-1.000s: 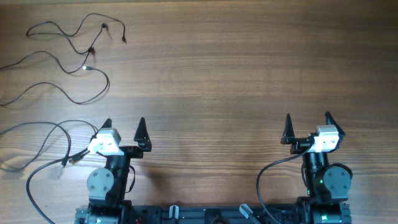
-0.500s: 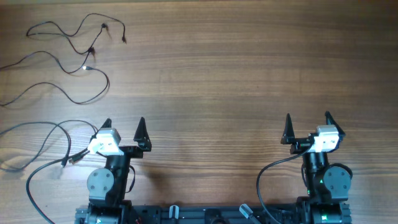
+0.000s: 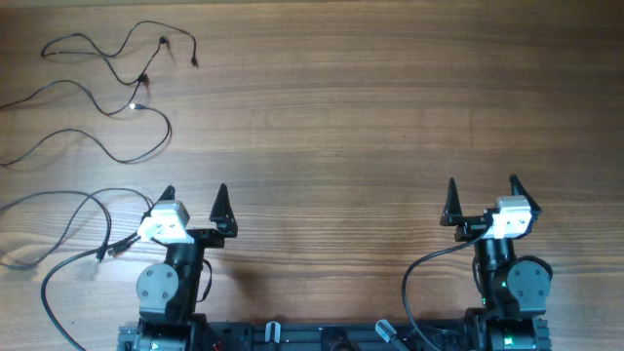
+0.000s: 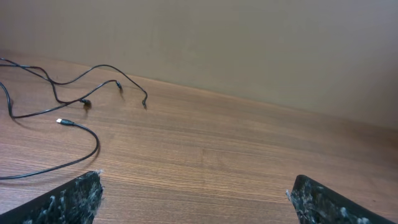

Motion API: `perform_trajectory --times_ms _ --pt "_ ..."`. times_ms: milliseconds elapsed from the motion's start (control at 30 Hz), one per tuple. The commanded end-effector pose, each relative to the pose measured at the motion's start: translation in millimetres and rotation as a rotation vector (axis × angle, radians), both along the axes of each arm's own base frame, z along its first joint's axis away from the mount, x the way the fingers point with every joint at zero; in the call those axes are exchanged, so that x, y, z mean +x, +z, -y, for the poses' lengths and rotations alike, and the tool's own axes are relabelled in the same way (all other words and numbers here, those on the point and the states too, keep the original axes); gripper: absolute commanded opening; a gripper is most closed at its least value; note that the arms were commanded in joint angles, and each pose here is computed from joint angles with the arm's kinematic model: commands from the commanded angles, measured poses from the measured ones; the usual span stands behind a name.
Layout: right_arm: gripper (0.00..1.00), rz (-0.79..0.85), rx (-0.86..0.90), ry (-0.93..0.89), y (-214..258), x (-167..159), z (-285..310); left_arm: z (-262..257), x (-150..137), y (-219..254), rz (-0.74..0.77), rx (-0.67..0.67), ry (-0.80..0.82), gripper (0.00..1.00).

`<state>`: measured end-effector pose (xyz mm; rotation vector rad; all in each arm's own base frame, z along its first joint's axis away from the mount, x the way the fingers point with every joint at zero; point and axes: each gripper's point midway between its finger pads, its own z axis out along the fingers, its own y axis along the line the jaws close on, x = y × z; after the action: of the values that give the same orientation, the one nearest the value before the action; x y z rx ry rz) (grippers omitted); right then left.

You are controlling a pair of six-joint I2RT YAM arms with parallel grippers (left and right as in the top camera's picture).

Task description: Untangle cables

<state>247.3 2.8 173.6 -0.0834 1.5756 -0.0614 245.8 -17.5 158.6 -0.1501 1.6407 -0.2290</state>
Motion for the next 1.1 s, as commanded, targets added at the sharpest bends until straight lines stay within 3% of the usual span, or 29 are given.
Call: perform_trajectory --times_ms 0,1067 --pt "1.00 0.011 -0.011 0.029 2.1 -0.6 -6.0 -2.0 0.0 -0.4 0.005 0.024 0.010 1.00" --pt "1.00 0.010 -0.012 0.029 1.9 -0.6 -6.0 0.5 -0.2 -0.6 0.004 0.023 -0.003 1.00"
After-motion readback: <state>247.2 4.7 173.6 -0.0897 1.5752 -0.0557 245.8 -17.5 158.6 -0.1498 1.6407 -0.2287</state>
